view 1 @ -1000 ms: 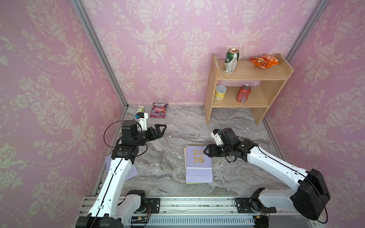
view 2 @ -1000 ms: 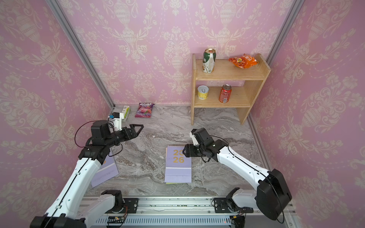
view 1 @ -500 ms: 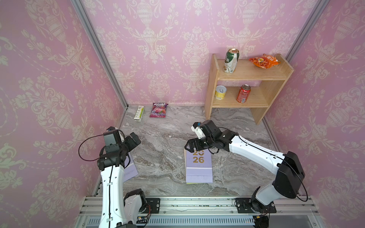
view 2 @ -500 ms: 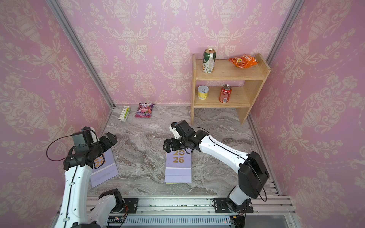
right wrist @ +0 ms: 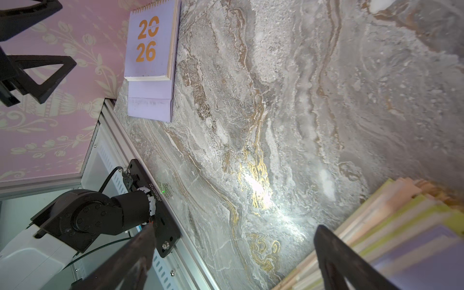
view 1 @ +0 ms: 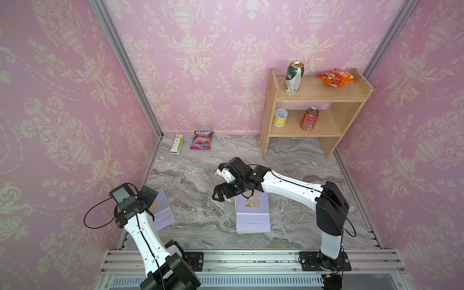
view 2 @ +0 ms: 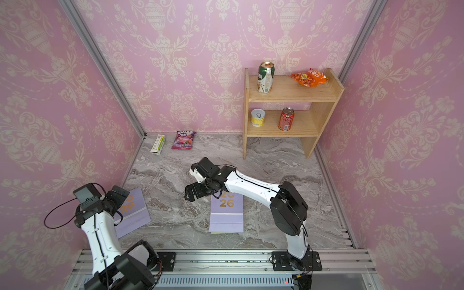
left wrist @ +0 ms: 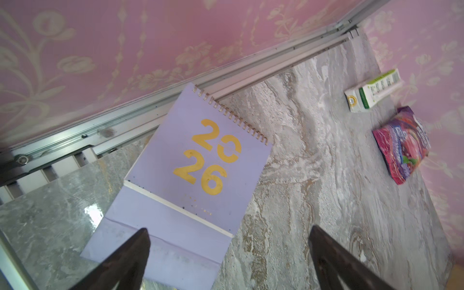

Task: Stack the calendars
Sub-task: Move the calendar to the center of the board.

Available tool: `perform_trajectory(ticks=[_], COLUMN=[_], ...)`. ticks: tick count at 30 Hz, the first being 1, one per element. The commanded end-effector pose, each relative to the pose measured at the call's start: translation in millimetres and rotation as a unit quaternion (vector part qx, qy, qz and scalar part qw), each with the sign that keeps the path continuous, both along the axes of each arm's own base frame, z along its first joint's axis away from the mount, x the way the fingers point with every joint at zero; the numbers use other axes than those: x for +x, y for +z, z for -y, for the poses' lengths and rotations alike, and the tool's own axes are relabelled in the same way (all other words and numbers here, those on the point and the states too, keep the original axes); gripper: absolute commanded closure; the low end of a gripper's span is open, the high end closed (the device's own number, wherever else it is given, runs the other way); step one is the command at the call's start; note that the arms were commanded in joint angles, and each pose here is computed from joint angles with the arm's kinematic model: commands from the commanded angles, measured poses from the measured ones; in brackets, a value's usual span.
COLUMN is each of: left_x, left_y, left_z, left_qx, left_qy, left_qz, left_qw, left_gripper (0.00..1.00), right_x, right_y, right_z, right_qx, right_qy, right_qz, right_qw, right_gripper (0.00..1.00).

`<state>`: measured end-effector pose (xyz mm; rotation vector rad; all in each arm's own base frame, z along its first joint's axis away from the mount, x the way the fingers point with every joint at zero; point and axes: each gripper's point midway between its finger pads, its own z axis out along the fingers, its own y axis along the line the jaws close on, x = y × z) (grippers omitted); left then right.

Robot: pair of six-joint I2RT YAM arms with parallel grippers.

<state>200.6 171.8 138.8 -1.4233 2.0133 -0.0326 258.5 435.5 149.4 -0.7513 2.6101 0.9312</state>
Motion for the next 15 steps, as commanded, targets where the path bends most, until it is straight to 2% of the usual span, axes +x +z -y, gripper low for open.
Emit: perform_trajectory(ticks=[1, 10, 15], left_x=[-10, -11, -11], left_y=[-21, -45, -49], left_z=[-18, -34, -49], left_qx=[0.003, -0.024, -0.009], left_qy=[0.055, 0.062, 0.054], left_qz=[-0.018, -0.049, -0.086], left_qw=[0.998, 0.997, 0.995], left_gripper=[0.01, 0.01, 0.01], right_x=[-5, -3, -5], right_y=[9, 10, 6], right_z=[-15, -32, -33], right_qx=[0.011, 0.021, 0.034], right_qy=[0.008, 0.018, 0.015], right_qz=[-0.019, -0.026, -0.030], right_qw=[1.000, 0.999, 0.999], right_gripper=[0.00, 0.00, 0.00])
